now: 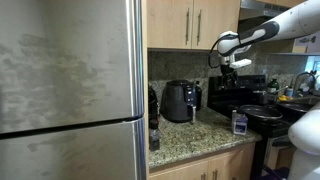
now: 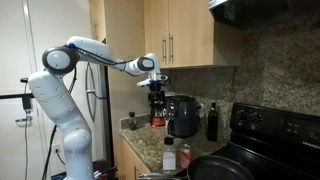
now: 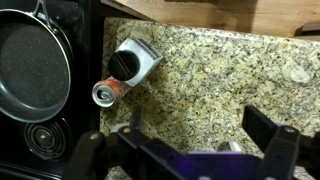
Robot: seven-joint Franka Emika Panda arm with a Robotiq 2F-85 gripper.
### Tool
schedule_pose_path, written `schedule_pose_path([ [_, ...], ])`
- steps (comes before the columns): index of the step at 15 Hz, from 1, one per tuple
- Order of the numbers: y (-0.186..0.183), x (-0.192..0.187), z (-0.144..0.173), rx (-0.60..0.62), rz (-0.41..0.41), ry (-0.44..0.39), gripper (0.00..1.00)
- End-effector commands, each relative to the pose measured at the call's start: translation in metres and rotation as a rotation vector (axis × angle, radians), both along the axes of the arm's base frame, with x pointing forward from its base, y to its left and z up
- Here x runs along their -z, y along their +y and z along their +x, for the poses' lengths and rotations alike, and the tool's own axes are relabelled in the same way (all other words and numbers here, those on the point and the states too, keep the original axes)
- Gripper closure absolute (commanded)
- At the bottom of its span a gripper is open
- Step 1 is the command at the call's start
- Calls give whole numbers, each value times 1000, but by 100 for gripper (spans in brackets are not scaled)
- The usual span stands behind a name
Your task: Open the top right cupboard door
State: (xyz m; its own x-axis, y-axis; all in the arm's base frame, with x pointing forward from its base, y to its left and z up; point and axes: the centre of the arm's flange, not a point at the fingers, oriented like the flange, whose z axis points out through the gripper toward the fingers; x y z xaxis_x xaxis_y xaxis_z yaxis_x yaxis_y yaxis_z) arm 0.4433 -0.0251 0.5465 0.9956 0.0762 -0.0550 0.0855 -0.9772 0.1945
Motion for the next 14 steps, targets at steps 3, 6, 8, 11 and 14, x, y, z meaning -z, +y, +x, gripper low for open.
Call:
schedule_pose_path([
  [3, -2, 4, 6, -47, -27, -130, 0],
  [6, 54, -72, 24, -126, -66, -288, 0],
  [8, 85, -118, 18, -196, -74, -382, 0],
  [11, 141, -197, 1, -198, -54, -581, 0],
  [14, 140, -195, -18, -207, -30, -578, 0],
])
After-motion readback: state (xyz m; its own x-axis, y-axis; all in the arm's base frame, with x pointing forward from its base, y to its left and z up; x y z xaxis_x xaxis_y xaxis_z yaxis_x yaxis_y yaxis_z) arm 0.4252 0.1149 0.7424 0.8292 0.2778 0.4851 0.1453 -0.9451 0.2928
